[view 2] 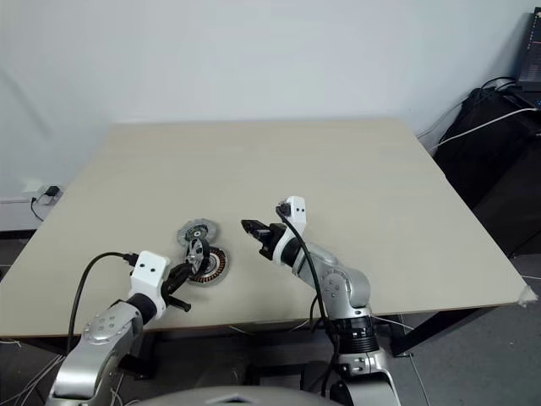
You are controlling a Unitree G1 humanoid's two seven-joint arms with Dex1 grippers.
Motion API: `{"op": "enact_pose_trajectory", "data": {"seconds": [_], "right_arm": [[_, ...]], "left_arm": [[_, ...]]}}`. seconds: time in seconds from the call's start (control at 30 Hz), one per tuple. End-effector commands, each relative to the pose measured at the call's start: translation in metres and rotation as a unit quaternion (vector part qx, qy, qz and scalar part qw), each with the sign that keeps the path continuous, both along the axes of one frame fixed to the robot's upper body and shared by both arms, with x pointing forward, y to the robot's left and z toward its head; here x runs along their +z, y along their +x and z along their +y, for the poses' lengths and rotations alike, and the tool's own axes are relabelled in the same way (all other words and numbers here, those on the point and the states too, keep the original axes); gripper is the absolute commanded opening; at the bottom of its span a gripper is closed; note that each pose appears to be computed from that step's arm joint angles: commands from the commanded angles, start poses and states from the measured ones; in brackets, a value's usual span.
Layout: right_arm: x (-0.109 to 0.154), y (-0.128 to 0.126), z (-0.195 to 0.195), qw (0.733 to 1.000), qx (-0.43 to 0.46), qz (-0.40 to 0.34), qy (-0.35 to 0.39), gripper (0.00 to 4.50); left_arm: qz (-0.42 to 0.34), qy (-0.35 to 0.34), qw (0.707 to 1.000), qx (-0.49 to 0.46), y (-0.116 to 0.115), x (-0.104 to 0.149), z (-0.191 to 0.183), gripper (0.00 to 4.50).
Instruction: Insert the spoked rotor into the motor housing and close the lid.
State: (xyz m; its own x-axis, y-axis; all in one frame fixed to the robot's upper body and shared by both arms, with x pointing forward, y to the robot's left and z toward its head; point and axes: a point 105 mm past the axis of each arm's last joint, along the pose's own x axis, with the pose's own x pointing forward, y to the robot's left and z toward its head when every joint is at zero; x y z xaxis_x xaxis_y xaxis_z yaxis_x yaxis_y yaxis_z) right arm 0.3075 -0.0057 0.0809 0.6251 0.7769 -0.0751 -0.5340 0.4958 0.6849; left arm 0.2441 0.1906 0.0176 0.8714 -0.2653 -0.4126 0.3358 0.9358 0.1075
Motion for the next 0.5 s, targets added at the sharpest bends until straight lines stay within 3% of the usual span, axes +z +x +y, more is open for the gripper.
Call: {"op": "enact_pose_trajectory", "data": {"seconds": [0.03,0.4,0.5], "right_arm": [[0.02,0.0022,0.0041,0.999,0.001,-0.033,0.023,0.0],[0.02,0.0019,0.0047,0.999,0.002,-0.032,0.023,0.0],[0.0199,0.0019,0.005,0.999,0.002,-0.032,0.022,0.0]], "left_arm": [[-0.04,0.002,0.999,-0.005,0.0062,0.021,-0.0012,0.82],[-0.041,0.001,0.999,-0.011,0.004,0.0214,-0.0039,4.44],[-0.06,-0.013,0.998,-0.01,0.0067,0.0282,-0.006,4.48]]}}
